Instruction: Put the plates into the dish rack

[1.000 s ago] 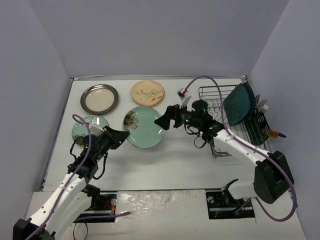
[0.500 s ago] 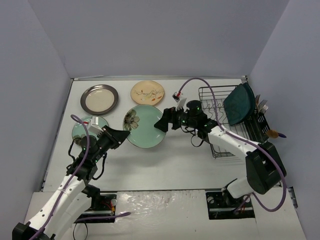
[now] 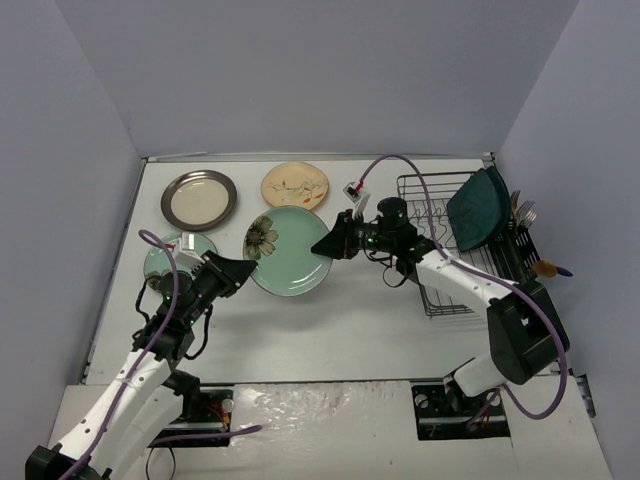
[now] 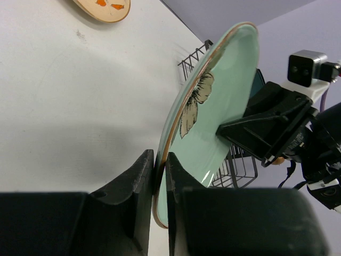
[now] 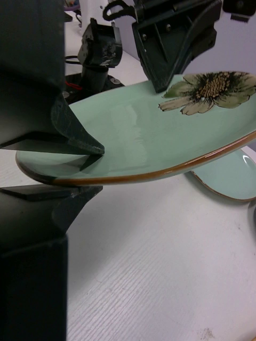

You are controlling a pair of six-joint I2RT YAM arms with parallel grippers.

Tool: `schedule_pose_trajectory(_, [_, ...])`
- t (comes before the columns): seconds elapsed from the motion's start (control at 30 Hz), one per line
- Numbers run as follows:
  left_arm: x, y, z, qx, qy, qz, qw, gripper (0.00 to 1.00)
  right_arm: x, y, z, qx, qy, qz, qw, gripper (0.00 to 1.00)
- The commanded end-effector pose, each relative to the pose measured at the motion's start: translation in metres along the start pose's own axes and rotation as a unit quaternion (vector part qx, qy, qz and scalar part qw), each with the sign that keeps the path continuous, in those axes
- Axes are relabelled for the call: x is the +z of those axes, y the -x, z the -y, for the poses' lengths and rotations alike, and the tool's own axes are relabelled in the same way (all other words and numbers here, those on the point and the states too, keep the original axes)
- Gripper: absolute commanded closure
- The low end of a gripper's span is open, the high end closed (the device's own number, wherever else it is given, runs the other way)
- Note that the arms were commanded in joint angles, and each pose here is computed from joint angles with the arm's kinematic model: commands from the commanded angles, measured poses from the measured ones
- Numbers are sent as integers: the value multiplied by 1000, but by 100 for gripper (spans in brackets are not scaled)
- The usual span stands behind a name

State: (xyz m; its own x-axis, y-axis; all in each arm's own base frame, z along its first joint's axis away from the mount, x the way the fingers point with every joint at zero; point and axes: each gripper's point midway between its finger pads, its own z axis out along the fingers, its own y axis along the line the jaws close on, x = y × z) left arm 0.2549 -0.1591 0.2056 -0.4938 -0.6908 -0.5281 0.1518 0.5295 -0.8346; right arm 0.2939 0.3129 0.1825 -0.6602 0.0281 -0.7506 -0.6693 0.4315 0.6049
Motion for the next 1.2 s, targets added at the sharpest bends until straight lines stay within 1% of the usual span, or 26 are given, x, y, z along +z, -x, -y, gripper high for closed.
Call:
schedule_pose_trajectory(0.0, [-12,46,89,16,-151,71,986,100,-13,44,-25,-62,29,66,995,95])
schedule_pose_trajectory(0.03, [-10,46,87,18,-147,69,987,100,-16,47,-26,-63,29,71,995,99])
schedule_pose_trajectory(0.13, [-5,40,74,23,-120,57,991,100,-25,55,-31,-71,29,85,993,100])
schedule_pose_trajectory(0.17, [-3,41,69,29,-109,59,992,96,-31,61,-33,-77,25,94,992,100])
schedule_pose_trajectory(0.23, [-1,38,57,40,-80,52,995,84,-36,67,-31,-87,10,101,991,100])
schedule_pose_trajectory(0.27, [0,36,50,47,-63,48,996,75,-40,70,-30,-97,-2,104,990,100])
schedule_pose_trajectory(0.3, [0,37,44,54,-43,48,996,63,-46,72,-26,-105,-24,104,989,100])
schedule_pose_trajectory(0.33, [-1,38,38,62,-23,47,997,53,-52,76,-22,-115,-49,107,986,100])
schedule_pose_trajectory(0.4, [-4,41,30,83,13,44,996,38,-67,89,-15,-138,-103,120,978,100])
schedule_pose_trajectory(0.47, [-12,47,28,106,48,36,993,30,-89,110,-13,-161,-157,148,963,100])
schedule_pose_trajectory(0.53, [-21,52,21,139,87,28,986,19,-106,116,-4,-180,-210,147,950,100])
schedule_pose_trajectory(0.6, [-34,66,17,174,132,34,975,12,-134,131,4,-194,-279,163,926,100])
schedule_pose_trajectory(0.63, [-36,67,16,179,139,34,973,9,-141,135,3,-204,-290,167,920,100])
schedule_pose_trajectory(0.67, [-43,74,10,195,168,36,966,7,-156,143,8,-213,-329,179,902,100])
schedule_pose_trajectory(0.73, [-62,90,-2,237,236,36,942,4,-196,160,18,-226,-423,204,853,100])
schedule_pose_trajectory(0.77, [-69,95,-5,255,256,35,932,3,-212,167,20,-235,-455,211,832,100])
schedule_pose_trajectory(0.8, [-73,94,-14,267,280,18,922,3,-226,171,21,-254,-482,209,812,100])
schedule_pose_trajectory(0.87, [-77,102,-19,298,307,10,904,3,-258,181,27,-264,-551,210,763,100])
schedule_pose_trajectory(0.93, [-78,103,-24,314,318,2,895,3,-277,187,34,-272,-594,199,730,100])
schedule_pose_trajectory(0.97, [-78,103,-26,318,320,1,892,3,-286,191,41,-276,-610,191,718,100])
schedule_pose_trajectory(1.07, [-79,103,-33,329,328,2,886,3,-312,203,57,-269,-643,194,690,100])
schedule_pose_trajectory(1.17, [-81,100,-43,330,336,6,882,3,-329,210,77,-265,-671,190,666,100])
